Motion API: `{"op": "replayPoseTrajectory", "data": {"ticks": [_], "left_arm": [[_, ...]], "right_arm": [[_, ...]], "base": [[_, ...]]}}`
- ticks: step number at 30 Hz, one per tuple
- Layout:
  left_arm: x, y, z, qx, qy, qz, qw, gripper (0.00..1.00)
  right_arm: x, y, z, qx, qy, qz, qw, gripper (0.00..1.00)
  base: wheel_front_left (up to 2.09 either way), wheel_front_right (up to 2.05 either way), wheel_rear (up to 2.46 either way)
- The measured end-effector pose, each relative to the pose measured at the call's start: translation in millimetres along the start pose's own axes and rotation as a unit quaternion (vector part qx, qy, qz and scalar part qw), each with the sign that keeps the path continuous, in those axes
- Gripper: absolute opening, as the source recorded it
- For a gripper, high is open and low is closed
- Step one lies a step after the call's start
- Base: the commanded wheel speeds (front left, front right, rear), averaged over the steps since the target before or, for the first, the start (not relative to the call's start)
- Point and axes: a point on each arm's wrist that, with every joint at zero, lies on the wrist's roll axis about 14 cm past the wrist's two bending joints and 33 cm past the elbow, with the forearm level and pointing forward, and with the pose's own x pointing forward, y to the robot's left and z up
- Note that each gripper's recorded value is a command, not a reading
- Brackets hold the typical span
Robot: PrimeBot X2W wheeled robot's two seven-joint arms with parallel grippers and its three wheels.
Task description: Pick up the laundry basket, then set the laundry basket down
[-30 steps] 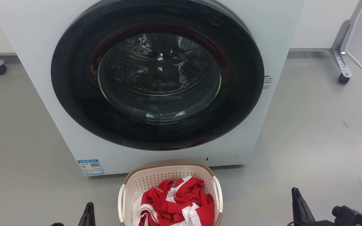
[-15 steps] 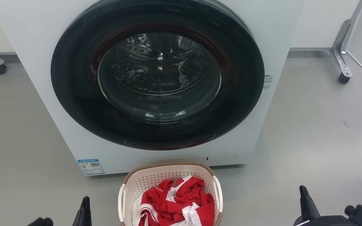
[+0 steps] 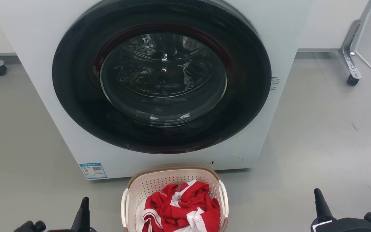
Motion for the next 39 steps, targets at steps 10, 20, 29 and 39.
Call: {"op": "replayPoseTrajectory", "data": {"ticks": [10,20,29,39], "left_arm": [[6.3,-5.9,8.1,-0.073,-0.001,-0.014,0.997,0.0],[10.1,-8.3,14.2,-0.152,-0.002,-0.026,0.988,0.0],[14.9,-14.5,23.7,-0.219,-0.007,-0.045,0.975,0.0],[17.9,-19.5,32.2,-0.293,-0.012,-0.065,0.954,0.0]], "right_arm": [[4.3,-0.3,9.4,0.074,-0.005,0.005,0.997,0.0],[8.1,2.5,20.1,0.146,-0.012,0.019,0.989,0.0],[8.7,-0.9,27.7,0.209,-0.018,0.026,0.977,0.0],[10.4,-0.5,40.1,0.277,-0.031,0.043,0.959,0.0]], "base": [[0.0,0.0,0.0],[0.0,0.0,0.0],[0.0,0.0,0.0],[0.0,0.0,0.0]]}}
